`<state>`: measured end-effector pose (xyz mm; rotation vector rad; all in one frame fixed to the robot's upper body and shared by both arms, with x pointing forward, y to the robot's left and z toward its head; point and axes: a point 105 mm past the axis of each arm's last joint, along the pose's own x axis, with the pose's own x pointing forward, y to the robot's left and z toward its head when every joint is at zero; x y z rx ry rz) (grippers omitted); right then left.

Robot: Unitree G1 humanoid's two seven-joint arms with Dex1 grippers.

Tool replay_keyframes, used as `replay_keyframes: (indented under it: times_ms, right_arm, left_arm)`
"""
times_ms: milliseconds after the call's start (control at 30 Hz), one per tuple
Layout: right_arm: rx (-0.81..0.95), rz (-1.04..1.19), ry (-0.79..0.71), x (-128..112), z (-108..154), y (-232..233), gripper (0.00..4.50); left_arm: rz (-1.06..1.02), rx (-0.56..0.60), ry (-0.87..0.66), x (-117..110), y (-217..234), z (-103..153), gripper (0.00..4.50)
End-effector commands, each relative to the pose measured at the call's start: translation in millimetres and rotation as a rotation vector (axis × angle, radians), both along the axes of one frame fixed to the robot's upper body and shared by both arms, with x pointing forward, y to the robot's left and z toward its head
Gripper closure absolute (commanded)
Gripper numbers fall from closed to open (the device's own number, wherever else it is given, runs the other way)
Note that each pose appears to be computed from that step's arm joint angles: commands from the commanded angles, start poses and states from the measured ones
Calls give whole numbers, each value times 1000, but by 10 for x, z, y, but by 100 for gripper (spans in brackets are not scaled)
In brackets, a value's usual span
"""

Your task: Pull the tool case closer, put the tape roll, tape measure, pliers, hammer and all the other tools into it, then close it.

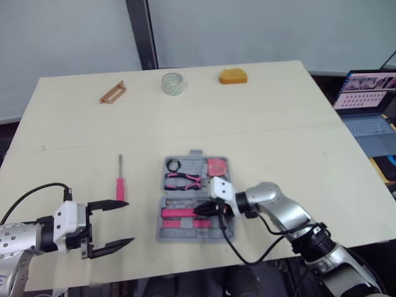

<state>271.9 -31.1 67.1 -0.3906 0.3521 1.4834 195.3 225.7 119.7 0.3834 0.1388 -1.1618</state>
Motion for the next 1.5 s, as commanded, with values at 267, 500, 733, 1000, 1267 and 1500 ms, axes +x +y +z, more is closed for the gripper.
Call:
replay_keyframes:
  times_ms: [267, 500, 733, 1000, 1267, 1500]
  right_arm:
    - [30, 23, -20, -1, 54, 77, 446]
    - [55, -6, -27, 64, 92, 87, 446]
    - [46, -16, -25, 87, 66, 58, 446]
    - [26, -20, -10, 72, -19, 37, 446]
    - [-5, -24, 17, 30, -145, -19, 446]
    - [-35, -54, 40, 27, -272, -44, 446]
  left_arm:
    - [-11, -2, -31, -17, -65, 87, 0]
    - [-10, -3, -29, -16, -80, 91, 0]
    - [-10, -4, -30, -14, -92, 97, 0]
    - [-8, -2, -30, -10, -91, 107, 0]
    - [-6, -2, -32, -10, -92, 116, 0]
    - [-3, -1, -33, -7, -93, 119, 0]
